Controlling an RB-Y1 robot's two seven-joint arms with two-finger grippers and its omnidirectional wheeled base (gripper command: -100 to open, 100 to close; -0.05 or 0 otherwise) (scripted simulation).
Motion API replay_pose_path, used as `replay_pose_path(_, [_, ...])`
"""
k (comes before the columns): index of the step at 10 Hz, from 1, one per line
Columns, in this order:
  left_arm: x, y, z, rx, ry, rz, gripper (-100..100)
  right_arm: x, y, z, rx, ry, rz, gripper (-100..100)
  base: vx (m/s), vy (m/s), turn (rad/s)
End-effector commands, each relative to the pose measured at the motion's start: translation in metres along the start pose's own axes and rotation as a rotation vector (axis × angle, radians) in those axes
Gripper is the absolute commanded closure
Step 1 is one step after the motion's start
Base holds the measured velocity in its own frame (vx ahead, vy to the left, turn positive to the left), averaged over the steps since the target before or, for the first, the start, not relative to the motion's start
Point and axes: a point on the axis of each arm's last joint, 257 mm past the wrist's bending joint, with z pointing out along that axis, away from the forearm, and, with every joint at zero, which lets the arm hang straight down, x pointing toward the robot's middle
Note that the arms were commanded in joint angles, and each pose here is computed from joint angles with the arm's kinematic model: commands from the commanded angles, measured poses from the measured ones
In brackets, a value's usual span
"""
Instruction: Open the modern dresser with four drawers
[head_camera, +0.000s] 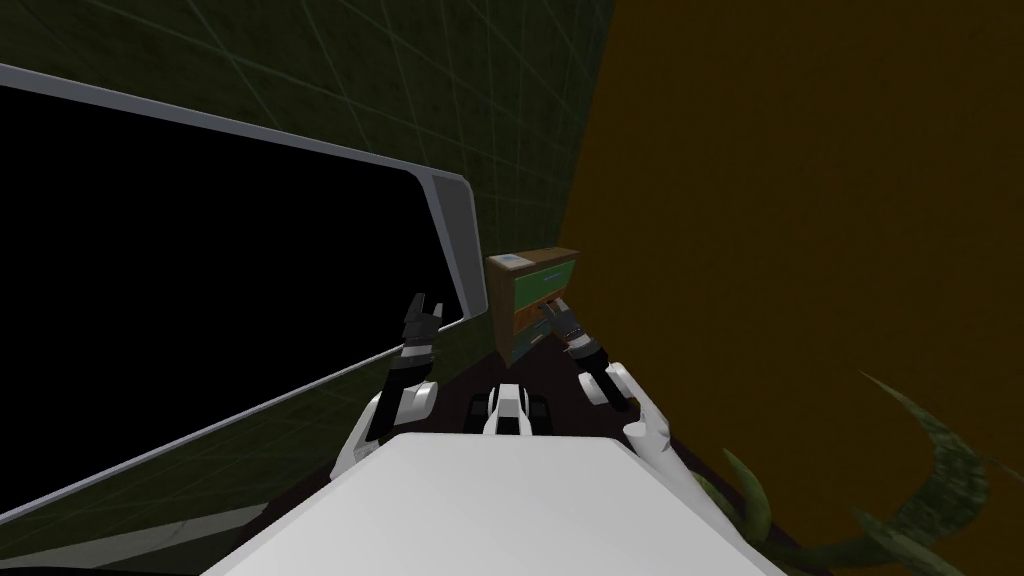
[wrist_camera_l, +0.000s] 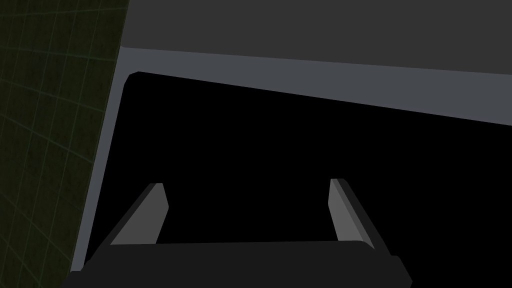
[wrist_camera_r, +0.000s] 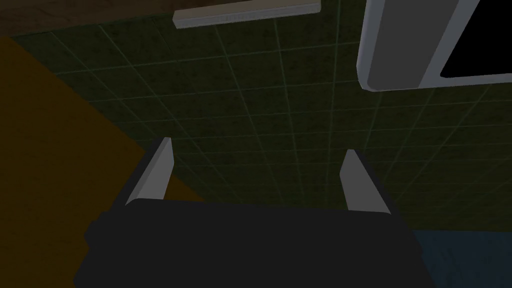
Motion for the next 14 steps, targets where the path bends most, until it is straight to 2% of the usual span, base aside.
replay_pose_path(1, [0.000, 0.000, 0.000, 0.000, 0.000, 0.000, 0, 0.009, -0.002, 0.003, -0.012, 0.035, -0.099, -100, 0.021, -0.023, 0.049])
replay_pose_path(2, [0.000, 0.000, 0.000, 0.000, 0.000, 0.000, 0, 0.017, -0.005, 0.005, -0.023, 0.065, -0.180, -100, 0.024, -0.020, 0.088])
replay_pose_path(3, [0.000, 0.000, 0.000, 0.000, 0.000, 0.000, 0, 0.017, -0.005, 0.005, -0.023, 0.065, -0.186, -100, 0.023, -0.022, 0.043])
replay_pose_path(4, [0.000, 0.000, 0.000, 0.000, 0.000, 0.000, 0, 0.024, -0.008, 0.007, -0.034, 0.096, -0.268, -100, 0.036, -0.025, 0.083])
replay_pose_path(5, [0.000, 0.000, 0.000, 0.000, 0.000, 0.000, 0, 0.024, -0.008, 0.007, -0.035, 0.096, -0.276, -100, 0.026, -0.022, 0.047])
replay_pose_path(6, [0.000, 0.000, 0.000, 0.000, 0.000, 0.000, 0, 0.032, -0.013, 0.009, -0.047, 0.127, -0.361, -100, 0.022, -0.025, 0.068])
replay_pose_path(7, [0.000, 0.000, 0.000, 0.000, 0.000, 0.000, 0, 0.032, -0.013, 0.009, -0.047, 0.127, -0.368, -100, 0.018, -0.025, 0.049])
replay_pose_path(8, [0.000, 0.000, 0.000, 0.000, 0.000, 0.000, 0, 0.039, -0.019, 0.010, -0.059, 0.159, -0.453, -100, 0.025, -0.025, 0.086])
replay_pose_path(9, [0.000, 0.000, 0.000, 0.000, 0.000, 0.000, 0, 0.039, -0.019, 0.010, -0.060, 0.159, -0.463, -100, 0.021, -0.022, 0.051])
replay_pose_path(10, [0.000, 0.000, 0.000, 0.000, 0.000, 0.000, 0, 0.046, -0.026, 0.011, -0.072, 0.190, -0.551, -100, 0.023, -0.026, 0.108])
replay_pose_path(11, [0.000, 0.000, 0.000, 0.000, 0.000, 0.000, 0, 0.046, -0.026, 0.011, -0.073, 0.190, -0.559, -100, 0.023, -0.027, 0.035])
replay_pose_path(12, [0.000, 0.000, 0.000, 0.000, 0.000, 0.000, 0, 0.053, -0.035, 0.012, -0.085, 0.222, -0.650, -100, 0.027, -0.027, 0.060])
replay_pose_path(13, [0.000, 0.000, 0.000, 0.000, 0.000, 0.000, 0, 0.053, -0.035, 0.012, -0.086, 0.222, -0.658, -100, 0.021, -0.021, 0.051])
replay_pose_path(14, [0.000, 0.000, 0.000, 0.000, 0.000, 0.000, 0, 0.059, -0.045, 0.012, -0.099, 0.253, -0.752, -100, 0.026, -0.026, 0.082])
